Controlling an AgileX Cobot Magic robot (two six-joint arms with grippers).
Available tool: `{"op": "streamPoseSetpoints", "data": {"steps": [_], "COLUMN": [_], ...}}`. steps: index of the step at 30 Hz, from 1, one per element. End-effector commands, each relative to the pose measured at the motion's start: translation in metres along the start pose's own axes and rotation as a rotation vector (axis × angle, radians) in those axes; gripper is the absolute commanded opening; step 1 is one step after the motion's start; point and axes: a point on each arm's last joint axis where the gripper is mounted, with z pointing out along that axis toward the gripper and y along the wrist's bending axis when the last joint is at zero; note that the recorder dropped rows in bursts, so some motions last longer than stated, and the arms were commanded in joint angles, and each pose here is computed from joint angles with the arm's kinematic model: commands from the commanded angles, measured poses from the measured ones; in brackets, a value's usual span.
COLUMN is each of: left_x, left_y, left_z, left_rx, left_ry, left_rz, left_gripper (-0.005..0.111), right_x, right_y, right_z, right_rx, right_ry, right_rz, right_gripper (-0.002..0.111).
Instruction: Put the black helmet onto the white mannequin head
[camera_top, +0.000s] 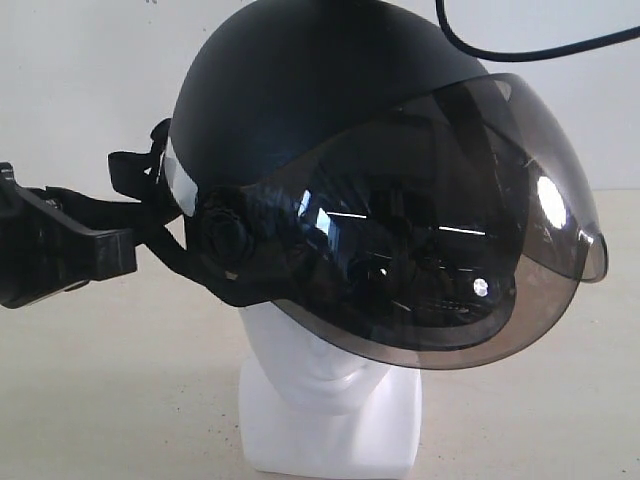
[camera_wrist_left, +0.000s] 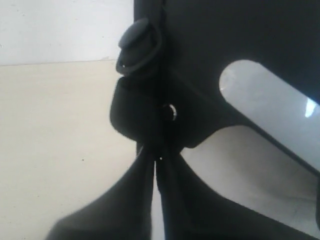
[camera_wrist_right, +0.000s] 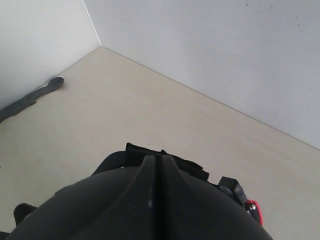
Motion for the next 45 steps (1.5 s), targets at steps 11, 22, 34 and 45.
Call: {"op": "streamPoseSetpoints", "data": {"steps": [11,22,34,45], "left_x": [-0.008,0.002,0.01,0.007], "left_y": [0.01,-0.006,-0.009,0.001], "left_z": [-0.034,-0.101,-0.058,-0.028], "left_rx": [-0.045,0.089,0.137,0.067], "left_ry": [-0.021,0.014,0.117,0.064], "left_rz": [-0.035,-0.211,-0.583,-0.724], "left_gripper": [0.004,0.005,0.068,0.061], "right_x": [0.038,0.038,0.038,0.038], "right_y": [-0.001,-0.004,-0.005,-0.005], "right_z": [0.017,0.017,0.017,0.017], "right_rx": [-0.032,0.001,0.007,0.005], "right_ry": [0.314,0.318,0.321,0.321], "right_rz": [-0.03,-0.06,-0.075,-0.085], "right_gripper": [0.0,0.0,0.0,0.0]}}
